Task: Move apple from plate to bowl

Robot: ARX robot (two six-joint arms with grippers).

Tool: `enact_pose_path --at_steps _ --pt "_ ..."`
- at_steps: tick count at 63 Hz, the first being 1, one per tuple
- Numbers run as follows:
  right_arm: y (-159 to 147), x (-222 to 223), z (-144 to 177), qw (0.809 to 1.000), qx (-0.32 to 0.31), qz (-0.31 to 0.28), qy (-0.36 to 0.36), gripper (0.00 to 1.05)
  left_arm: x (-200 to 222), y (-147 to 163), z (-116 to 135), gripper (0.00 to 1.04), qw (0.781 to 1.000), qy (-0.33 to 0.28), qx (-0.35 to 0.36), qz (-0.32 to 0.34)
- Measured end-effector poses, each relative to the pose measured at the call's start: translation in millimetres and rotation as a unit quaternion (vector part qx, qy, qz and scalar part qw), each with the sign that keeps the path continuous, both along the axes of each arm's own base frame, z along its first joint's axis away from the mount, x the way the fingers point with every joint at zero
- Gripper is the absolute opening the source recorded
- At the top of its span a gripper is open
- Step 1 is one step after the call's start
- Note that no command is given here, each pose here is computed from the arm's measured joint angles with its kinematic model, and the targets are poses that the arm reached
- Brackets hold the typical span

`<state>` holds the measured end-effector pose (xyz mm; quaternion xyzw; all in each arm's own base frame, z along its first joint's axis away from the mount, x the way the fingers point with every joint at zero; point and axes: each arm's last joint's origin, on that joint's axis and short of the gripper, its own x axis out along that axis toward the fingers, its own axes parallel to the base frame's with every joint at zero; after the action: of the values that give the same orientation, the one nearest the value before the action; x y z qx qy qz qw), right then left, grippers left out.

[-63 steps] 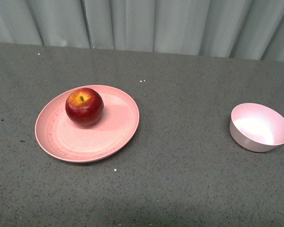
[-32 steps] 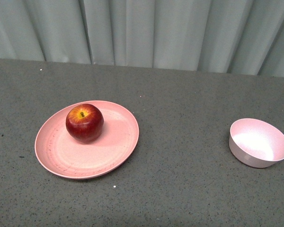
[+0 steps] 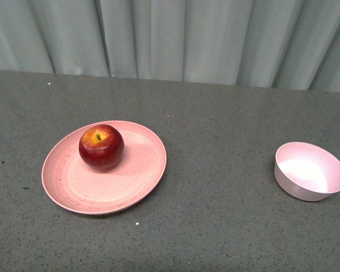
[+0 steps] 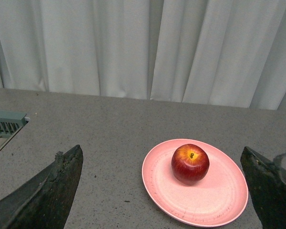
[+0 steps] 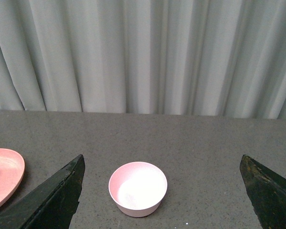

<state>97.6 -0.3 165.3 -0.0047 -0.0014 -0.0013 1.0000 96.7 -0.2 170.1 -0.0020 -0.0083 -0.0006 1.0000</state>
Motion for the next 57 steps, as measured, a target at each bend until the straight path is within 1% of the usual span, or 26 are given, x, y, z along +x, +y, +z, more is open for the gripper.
enact_pose_path --at_steps 17,20,22,25,31,42,46,50,57 --pt "0.0 0.1 -0.4 1.0 -0.001 -0.003 0.002 0.95 0.0 0.0 0.0 0.98 1.0 0.0 0.0 0.0" --pt "-0.1 1.0 -2.0 0.998 -0.008 -0.037 0.045 0.95 0.0 0.0 0.0 0.98 1.0 0.0 0.0 0.0" --pt "-0.3 2.9 -2.8 0.997 -0.01 -0.046 0.061 0.95 0.0 0.0 0.0 0.98 1.0 0.0 0.0 0.0" --pt "-0.4 7.3 -3.2 0.996 -0.011 -0.045 0.079 0.95 0.0 0.0 0.0 0.98 1.0 0.0 0.0 0.0" --pt "-0.7 18.5 0.6 0.996 -0.01 -0.036 0.083 0.95 0.0 0.0 0.0 0.98 1.0 0.0 0.0 0.0" --pt "-7.3 63.5 13.9 0.994 -0.002 -0.005 0.113 0.95 0.0 0.0 0.0 0.98 1.0 0.0 0.0 0.0" --pt "-9.6 84.6 12.1 0.988 0.0 0.007 0.153 0.95 0.0 0.0 0.0 0.98 1.0 0.0 0.0 0.0" --pt "-10.8 108.6 3.8 0.978 -0.003 0.018 0.206 0.95 0.0 0.0 0.0 0.98 1.0 0.0 0.0 0.0" --pt "-9.8 142.2 -10.2 0.963 -0.013 0.03 0.269 0.95 0.0 0.0 0.0 0.98 1.0 0.0 0.0 0.0"
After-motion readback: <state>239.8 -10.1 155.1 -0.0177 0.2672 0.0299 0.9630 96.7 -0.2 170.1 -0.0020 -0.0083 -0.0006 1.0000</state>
